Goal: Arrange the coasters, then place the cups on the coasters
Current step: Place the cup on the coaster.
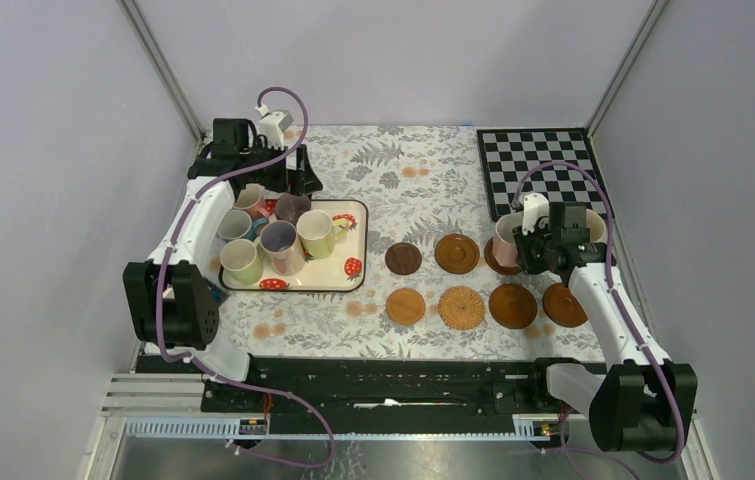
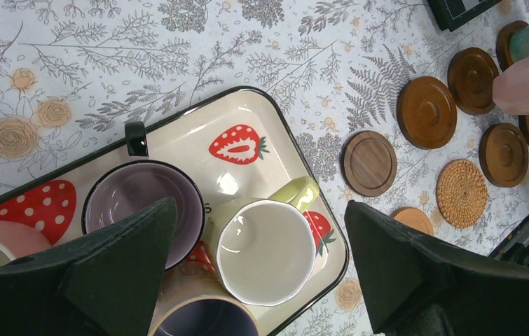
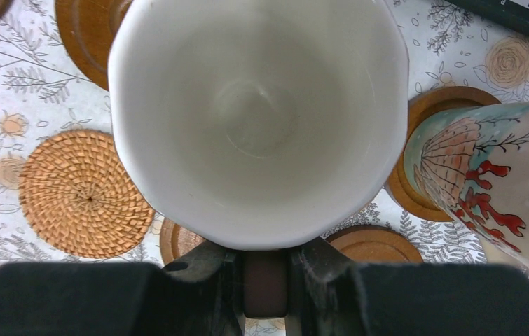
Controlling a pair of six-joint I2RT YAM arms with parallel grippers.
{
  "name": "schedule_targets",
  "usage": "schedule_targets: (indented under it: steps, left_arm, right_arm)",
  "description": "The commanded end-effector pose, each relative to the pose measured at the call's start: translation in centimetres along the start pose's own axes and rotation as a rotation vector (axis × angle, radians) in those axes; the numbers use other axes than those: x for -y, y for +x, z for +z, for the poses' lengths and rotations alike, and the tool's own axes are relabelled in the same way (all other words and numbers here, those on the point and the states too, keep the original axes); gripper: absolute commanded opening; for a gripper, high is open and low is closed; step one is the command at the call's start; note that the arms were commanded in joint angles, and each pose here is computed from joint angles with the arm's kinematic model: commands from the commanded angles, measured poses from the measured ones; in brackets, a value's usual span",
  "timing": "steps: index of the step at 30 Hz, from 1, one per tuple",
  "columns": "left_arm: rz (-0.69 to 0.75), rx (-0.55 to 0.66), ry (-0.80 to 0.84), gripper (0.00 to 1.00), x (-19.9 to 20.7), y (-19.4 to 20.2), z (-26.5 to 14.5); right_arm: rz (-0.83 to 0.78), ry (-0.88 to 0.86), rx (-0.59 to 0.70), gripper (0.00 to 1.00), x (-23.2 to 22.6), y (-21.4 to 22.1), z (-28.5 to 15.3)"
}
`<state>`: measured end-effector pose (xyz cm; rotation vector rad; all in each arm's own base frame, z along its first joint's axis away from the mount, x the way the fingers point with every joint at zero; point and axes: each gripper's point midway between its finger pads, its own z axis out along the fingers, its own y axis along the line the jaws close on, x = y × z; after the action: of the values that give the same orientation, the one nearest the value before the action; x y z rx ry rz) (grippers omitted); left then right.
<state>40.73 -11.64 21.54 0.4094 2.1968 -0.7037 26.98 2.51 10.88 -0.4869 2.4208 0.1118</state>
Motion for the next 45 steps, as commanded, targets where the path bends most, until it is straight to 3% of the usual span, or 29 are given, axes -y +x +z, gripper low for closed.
schedule_targets:
  steps: [1, 12, 34, 45]
  left_arm:
    - [0.054, 0.085, 0.028, 0.99, 0.9, -3.5, -0.3]
    - [0.052, 0.082, 0.029, 0.99, 1.0, -3.6, 0.0]
    - [0.062, 0.081, 0.035, 0.99, 1.1, -3.5, 0.0]
    - [0.062, 0.080, 0.026, 0.99, 1.1, -3.1, -0.2]
  right_arm:
    - [-0.044, 0.069, 0.125, 0.00, 1.9, -3.3, 0.4]
    - [0.061, 0.085, 0.128, 0.00, 3.2, -3.0, 2.5]
    - [0.090, 0.085, 0.104, 0.00, 2.9, -1.0, 3.8]
    - [0.089, 0.080, 0.086, 0.20, 2.6, 0.0, 3.9]
